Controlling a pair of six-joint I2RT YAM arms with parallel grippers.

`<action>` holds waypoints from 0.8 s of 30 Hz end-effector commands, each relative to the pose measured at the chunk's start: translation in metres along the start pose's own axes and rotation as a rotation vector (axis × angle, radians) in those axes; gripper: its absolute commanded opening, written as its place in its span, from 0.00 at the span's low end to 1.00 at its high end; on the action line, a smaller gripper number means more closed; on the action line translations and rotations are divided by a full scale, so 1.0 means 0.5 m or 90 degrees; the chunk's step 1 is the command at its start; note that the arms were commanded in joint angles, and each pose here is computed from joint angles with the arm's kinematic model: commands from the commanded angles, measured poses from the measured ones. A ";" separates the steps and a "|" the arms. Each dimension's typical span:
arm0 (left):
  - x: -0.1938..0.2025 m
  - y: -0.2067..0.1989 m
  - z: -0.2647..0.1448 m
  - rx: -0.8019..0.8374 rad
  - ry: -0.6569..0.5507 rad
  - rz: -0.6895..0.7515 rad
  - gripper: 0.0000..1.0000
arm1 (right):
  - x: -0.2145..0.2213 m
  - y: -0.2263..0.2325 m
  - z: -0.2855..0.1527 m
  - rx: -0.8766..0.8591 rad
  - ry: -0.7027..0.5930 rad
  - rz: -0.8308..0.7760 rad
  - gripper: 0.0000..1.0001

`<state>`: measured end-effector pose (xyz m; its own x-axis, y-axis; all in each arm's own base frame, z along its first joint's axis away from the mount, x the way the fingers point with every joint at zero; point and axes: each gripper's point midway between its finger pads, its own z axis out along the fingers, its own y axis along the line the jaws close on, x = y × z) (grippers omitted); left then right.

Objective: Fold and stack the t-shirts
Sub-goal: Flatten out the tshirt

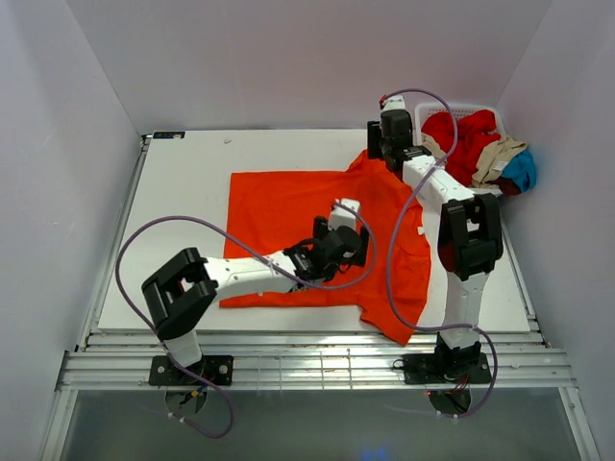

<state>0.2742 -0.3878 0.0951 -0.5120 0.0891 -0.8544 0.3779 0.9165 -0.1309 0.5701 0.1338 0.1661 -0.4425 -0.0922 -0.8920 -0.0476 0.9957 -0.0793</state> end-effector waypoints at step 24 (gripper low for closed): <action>-0.276 0.690 0.182 -0.399 -0.076 -0.015 0.89 | 0.081 -0.079 0.194 -0.089 0.146 0.024 0.56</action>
<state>0.5173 -0.1336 0.0750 -0.5215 0.0740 -0.8500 -0.1215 0.9796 0.1598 0.6251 0.0896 0.0718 -0.6800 -0.0876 -0.7279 -0.1140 0.9934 -0.0131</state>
